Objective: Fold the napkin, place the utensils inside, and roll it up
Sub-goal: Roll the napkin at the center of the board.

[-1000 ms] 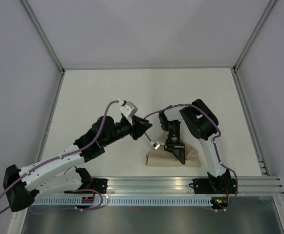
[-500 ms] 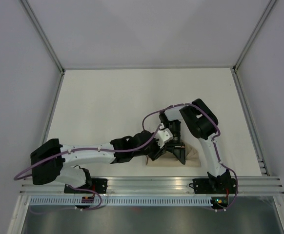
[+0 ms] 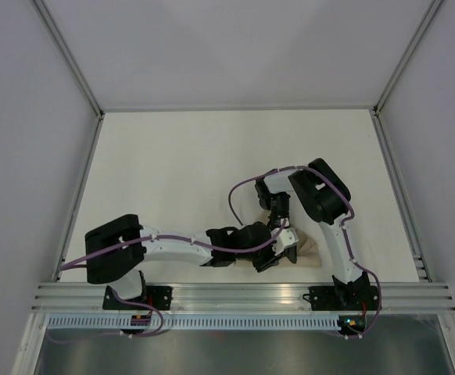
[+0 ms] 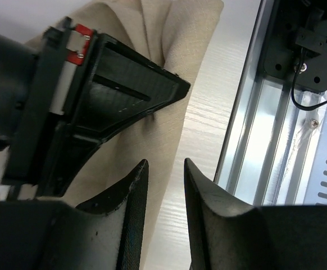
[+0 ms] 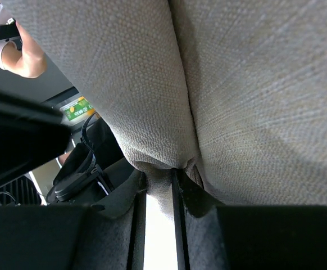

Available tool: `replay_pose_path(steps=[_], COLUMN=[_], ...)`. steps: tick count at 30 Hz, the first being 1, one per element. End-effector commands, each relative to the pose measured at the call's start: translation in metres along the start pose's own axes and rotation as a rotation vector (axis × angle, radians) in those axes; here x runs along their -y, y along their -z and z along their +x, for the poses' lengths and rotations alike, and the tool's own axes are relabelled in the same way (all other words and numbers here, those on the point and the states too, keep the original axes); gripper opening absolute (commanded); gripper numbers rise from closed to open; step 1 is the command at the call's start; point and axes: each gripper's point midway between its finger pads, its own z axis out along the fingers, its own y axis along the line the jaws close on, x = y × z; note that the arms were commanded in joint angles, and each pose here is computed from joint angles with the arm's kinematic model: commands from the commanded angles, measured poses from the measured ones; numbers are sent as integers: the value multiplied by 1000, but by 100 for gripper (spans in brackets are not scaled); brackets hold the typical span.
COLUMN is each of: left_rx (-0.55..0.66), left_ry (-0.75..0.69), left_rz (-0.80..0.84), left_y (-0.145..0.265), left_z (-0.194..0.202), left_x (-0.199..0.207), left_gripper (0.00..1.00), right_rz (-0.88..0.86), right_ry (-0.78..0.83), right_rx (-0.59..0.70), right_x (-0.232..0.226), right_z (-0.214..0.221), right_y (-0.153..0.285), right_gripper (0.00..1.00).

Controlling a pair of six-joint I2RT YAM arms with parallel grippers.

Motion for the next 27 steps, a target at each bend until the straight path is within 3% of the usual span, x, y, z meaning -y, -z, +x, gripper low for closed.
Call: replay_pose_path(steps=[1, 16, 20, 23, 27], left_rx=[57, 70, 43, 24, 14], left_ry=[-21, -31, -22, -6, 16], left_rz=[9, -124, -134, -147, -149], left_y=[-15, -36, -40, -40, -38], left_z=[-7, 17, 29, 39, 50], left_x=[11, 0, -1, -3, -2], left_gripper=[38, 37, 28, 14, 2], right_rz=[366, 387, 392, 400, 404], right_ry=[220, 196, 189, 186, 188], right_rx=[151, 156, 165, 179, 217], right_x=[93, 97, 97, 96, 90], right_z=[-52, -54, -55, -56, -59], right_y=[20, 23, 24, 28, 35], right_gripper=[11, 11, 12, 17, 27])
